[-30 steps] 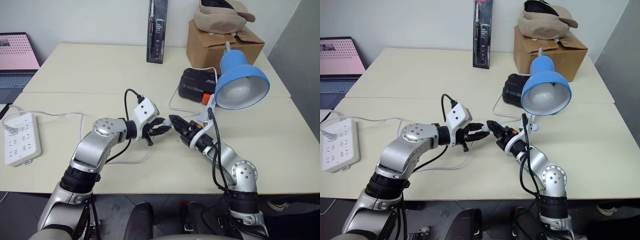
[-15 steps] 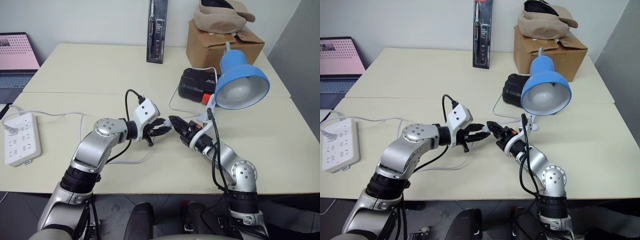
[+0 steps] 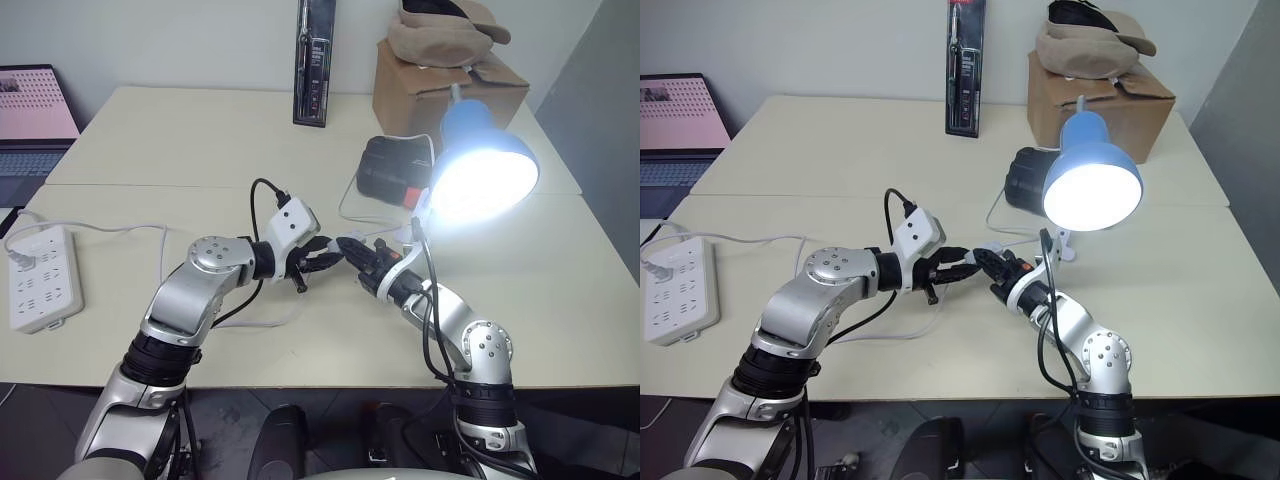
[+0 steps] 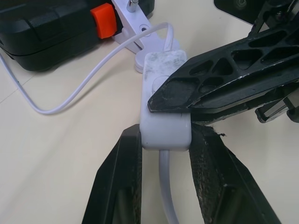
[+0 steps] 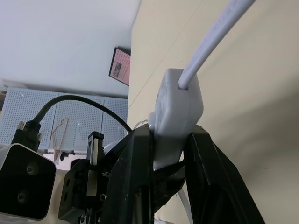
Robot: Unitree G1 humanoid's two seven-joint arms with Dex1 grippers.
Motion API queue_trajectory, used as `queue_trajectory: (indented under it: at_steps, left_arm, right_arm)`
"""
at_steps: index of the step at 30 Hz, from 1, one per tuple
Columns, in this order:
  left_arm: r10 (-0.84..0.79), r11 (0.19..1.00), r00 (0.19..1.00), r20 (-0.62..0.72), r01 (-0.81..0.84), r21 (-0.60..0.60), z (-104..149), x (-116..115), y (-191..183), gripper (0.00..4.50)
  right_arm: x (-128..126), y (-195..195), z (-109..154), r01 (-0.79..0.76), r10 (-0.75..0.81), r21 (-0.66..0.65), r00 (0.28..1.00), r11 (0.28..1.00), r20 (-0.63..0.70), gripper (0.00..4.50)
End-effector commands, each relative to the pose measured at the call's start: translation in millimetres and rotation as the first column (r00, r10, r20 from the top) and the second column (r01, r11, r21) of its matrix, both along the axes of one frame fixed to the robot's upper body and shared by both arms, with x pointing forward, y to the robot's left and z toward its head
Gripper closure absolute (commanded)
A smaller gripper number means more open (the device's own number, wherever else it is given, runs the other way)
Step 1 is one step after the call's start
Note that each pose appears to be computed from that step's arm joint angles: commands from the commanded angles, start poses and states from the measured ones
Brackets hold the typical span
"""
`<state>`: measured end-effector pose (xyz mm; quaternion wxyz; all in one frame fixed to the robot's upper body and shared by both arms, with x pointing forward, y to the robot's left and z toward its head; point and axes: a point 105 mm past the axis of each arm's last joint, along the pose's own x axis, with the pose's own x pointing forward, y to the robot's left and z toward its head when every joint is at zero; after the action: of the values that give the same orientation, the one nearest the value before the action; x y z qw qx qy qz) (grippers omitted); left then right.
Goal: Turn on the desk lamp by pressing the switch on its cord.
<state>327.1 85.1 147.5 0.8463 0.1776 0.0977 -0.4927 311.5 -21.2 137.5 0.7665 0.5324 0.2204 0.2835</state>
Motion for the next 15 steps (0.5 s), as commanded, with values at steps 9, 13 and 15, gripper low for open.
queue_trajectory:
  at_steps: [9, 13, 15]
  left_arm:
    - [-0.01, 1.0, 0.998, 0.065, 0.011, -0.009, 13.9, -0.2, -3.2, 3.41]
    - [-0.007, 1.0, 0.998, 0.067, 0.007, -0.007, 13.9, 0.5, -2.3, 3.41]
    - [-0.004, 1.0, 0.998, 0.068, 0.004, -0.006, 13.7, 1.7, -1.6, 3.41]
  right_arm:
    - [-1.0, 0.1, 14.2, -0.001, -0.001, 0.069, 0.999, 0.998, 0.042, 2.42]
    - [-2.8, -2.2, 13.8, -0.005, 0.002, 0.063, 0.999, 0.998, 0.044, 1.55]
    - [-4.1, -3.3, 14.1, -0.009, 0.006, 0.061, 0.999, 0.998, 0.047, 1.04]
